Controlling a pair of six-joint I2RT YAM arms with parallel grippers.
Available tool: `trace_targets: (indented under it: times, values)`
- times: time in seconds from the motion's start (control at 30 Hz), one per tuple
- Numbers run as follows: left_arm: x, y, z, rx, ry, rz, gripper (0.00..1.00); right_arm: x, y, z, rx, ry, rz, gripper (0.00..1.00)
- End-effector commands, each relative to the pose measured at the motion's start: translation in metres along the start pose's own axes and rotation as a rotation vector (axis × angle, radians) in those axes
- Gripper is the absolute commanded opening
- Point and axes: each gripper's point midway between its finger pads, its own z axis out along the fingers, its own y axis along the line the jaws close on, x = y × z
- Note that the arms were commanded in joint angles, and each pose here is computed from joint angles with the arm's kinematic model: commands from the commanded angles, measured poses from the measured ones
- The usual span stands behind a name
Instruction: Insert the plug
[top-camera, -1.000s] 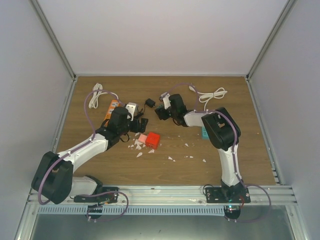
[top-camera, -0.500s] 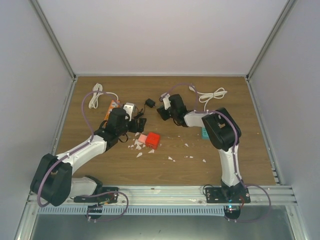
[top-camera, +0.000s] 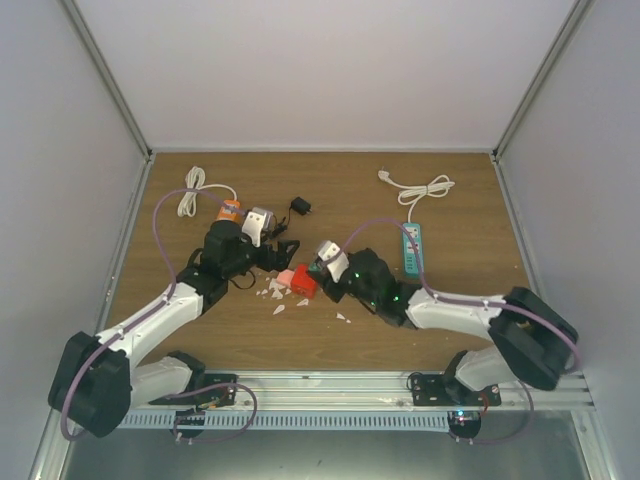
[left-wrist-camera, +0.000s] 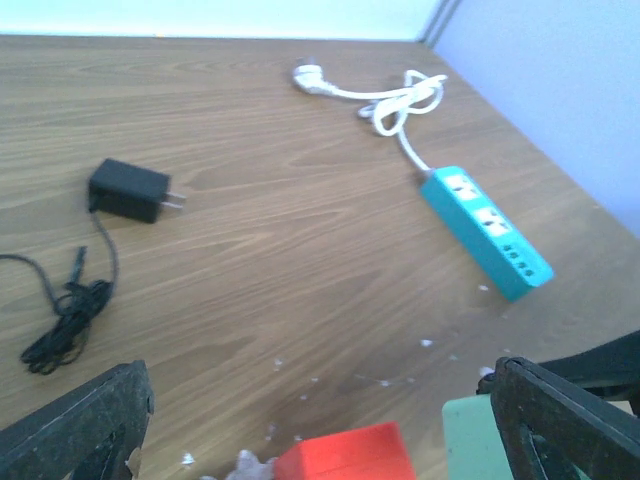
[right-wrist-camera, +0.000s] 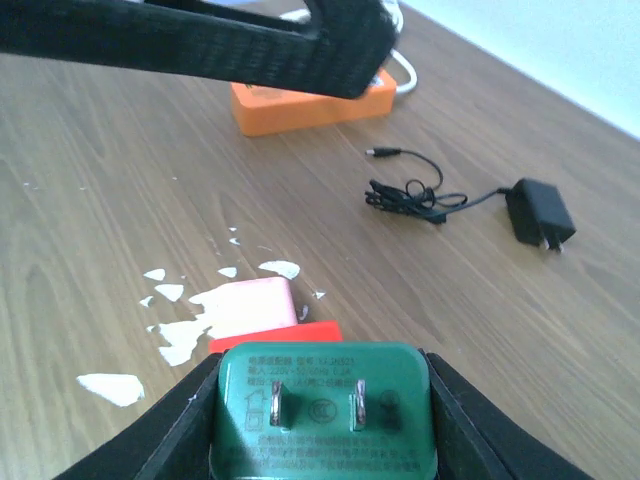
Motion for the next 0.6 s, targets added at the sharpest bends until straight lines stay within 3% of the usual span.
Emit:
trace_targets:
  times: [0.0, 0.23, 0.57]
  values:
    - [-0.013, -0.042, -0.015, 0.215, -0.065, 0.057, 0.95, -0.018, 0.004, -0.03, 0.094, -0.093, -0.071, 0.26]
    - [-0.002, -0.082, -0.026, 0.411, -0.034, 0.116, 0.94, -0.024, 0.012, -0.054, 0.157, -0.115, -0.079, 0.25]
    - [0.015, -0.097, -0.003, 0.373, 0.048, 0.183, 0.92, -0.02, 0.026, -0.052, 0.191, -0.061, -0.11, 0.24]
